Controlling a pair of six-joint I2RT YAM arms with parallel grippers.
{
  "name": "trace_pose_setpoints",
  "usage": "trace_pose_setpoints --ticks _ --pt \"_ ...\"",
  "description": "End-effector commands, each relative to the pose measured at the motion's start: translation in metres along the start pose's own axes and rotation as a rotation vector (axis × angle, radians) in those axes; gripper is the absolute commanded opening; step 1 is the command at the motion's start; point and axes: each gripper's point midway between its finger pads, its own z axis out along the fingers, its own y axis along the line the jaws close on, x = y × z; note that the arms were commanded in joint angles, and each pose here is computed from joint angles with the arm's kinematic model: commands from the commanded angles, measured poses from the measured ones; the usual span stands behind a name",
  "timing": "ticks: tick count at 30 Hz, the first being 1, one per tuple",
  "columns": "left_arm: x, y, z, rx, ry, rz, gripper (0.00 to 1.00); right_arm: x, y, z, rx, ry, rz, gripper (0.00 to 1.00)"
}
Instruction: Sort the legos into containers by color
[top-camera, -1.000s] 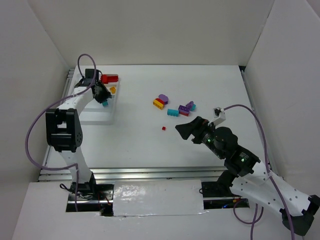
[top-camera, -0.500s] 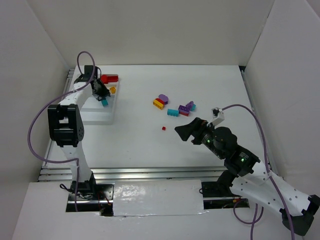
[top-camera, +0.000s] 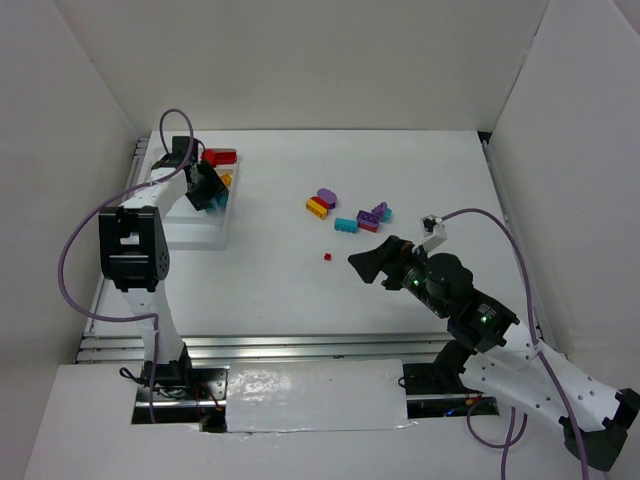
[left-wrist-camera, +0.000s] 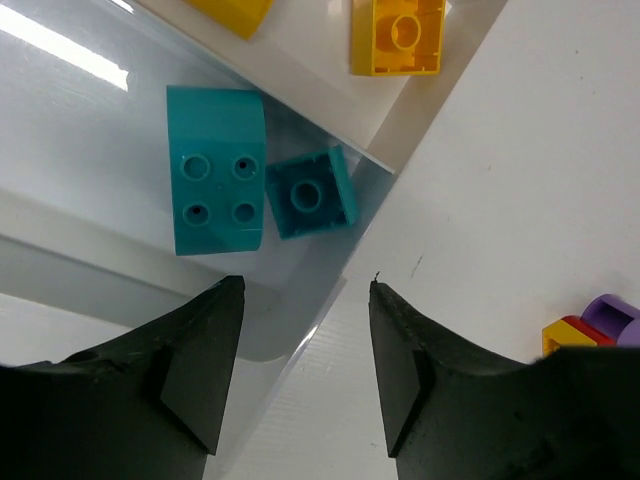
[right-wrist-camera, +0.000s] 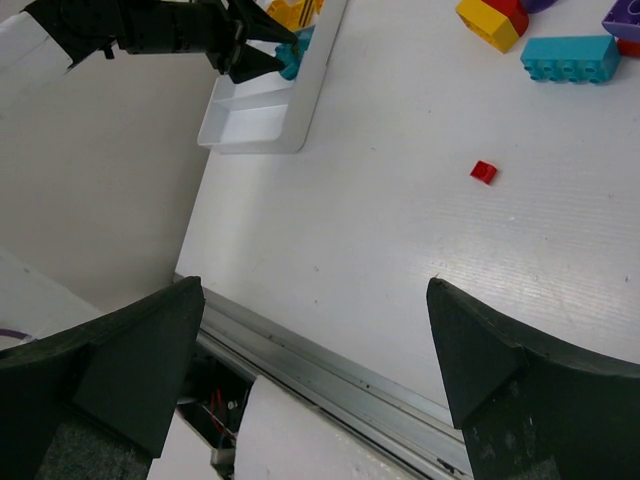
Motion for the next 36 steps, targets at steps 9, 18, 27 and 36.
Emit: trace_pose_setpoints --ticks 9,18,27,36 --pt "-0.024 -0.035 -0.069 0.137 -0.136 0.02 0.75 0.005 -0.019 0.018 0.097 -0.002 -0.02 1.0" --pt "0.051 -0.08 -0.228 0.334 -0.284 0.254 0.99 0.029 -0.098 0.121 0.598 0.246 -0.164 1.0" --pt "0.127 -0.018 -0.267 0.413 -0.277 0.503 0.99 0.004 -0.131 0.196 0.614 0.466 -0.388 1.0" --pt "0.144 -0.003 -0.255 0.409 -0.248 0.539 1.0 0.001 -0.166 0.221 0.807 0.485 -0.288 1.0"
